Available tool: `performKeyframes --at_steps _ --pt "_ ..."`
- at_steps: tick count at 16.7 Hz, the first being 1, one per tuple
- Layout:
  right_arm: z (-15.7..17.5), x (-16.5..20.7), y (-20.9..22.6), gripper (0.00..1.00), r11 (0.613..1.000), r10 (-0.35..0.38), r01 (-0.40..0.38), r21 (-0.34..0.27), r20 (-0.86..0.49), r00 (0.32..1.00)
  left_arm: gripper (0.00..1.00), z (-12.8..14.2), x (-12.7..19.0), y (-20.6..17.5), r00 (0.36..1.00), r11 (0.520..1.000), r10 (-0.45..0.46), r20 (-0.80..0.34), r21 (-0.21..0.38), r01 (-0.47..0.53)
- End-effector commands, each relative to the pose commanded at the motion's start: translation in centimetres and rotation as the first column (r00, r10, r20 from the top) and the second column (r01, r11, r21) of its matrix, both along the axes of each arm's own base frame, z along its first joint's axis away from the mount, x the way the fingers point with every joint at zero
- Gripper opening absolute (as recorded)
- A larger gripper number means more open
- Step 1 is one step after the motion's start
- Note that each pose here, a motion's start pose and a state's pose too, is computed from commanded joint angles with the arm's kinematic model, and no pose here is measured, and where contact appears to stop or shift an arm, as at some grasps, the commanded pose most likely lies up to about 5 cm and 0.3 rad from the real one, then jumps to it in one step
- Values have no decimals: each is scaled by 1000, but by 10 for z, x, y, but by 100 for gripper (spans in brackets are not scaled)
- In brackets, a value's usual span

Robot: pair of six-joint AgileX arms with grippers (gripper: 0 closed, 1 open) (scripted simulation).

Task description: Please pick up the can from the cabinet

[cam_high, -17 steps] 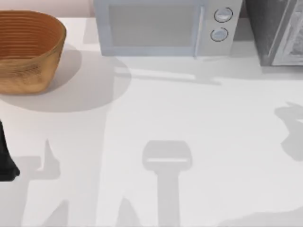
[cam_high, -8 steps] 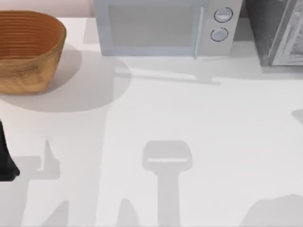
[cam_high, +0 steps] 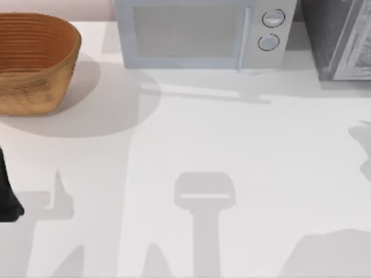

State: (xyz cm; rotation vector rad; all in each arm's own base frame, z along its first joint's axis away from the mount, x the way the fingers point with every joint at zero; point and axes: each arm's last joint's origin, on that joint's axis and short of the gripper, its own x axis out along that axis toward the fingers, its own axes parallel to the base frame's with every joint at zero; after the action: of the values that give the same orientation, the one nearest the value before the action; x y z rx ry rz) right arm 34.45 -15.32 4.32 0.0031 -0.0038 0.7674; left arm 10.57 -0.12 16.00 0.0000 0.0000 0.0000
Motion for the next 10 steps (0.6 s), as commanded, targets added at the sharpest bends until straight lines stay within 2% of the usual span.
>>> performKeyframes --at_steps 2,10 --pt "0 0 0 0 1000 0 0 0 0 1000 100 0 0 0 1000 1000 0 0 0 0" --pt "0 0 0 60 1000 0 0 0 0 1000 100 0 0 0 1000 1000 0 0 0 0"
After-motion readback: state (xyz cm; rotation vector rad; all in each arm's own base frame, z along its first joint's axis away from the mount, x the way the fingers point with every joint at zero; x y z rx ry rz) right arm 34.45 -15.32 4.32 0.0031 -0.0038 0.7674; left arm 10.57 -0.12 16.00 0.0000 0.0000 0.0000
